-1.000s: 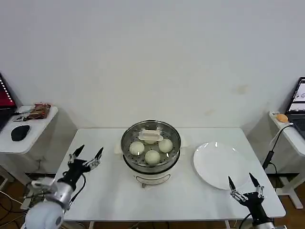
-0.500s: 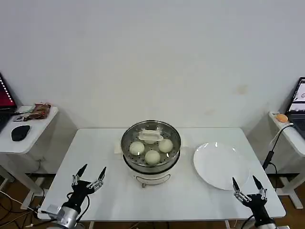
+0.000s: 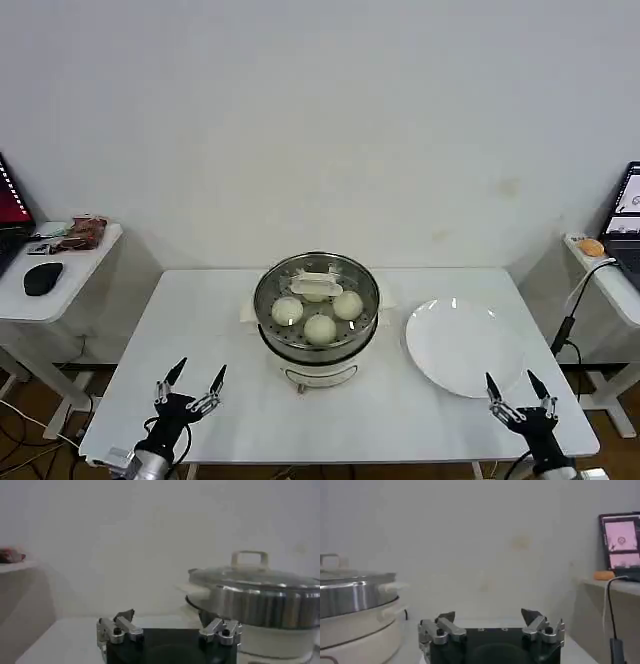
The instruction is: Take steamed baozi put them in steamer then cover it.
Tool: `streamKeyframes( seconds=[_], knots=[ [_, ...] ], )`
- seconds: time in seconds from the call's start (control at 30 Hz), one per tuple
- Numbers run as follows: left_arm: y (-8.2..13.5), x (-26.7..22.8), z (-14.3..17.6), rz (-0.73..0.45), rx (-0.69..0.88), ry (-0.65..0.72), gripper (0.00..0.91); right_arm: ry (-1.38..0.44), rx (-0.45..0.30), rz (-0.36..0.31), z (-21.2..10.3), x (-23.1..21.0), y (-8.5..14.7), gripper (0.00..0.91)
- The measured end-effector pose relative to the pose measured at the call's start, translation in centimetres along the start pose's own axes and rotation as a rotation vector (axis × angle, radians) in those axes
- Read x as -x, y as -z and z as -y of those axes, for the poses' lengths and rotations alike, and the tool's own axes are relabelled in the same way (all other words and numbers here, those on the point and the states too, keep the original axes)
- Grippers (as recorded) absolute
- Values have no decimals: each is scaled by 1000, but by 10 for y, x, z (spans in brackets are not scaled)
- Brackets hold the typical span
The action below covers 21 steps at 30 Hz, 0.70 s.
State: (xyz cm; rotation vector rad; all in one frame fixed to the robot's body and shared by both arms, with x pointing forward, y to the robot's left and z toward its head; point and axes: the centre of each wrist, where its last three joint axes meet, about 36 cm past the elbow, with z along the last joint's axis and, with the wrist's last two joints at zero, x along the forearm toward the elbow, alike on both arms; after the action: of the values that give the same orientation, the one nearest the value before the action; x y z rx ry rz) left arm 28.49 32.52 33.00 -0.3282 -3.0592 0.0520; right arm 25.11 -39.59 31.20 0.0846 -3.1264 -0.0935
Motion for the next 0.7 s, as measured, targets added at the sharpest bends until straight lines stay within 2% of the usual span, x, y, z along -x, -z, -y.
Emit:
streamKeyframes(
  seconds=[0.7],
  knots=[
    [-4,-2,3,-1,-3,2,907,7,1,-20,-18,0,-5,907]
  ],
)
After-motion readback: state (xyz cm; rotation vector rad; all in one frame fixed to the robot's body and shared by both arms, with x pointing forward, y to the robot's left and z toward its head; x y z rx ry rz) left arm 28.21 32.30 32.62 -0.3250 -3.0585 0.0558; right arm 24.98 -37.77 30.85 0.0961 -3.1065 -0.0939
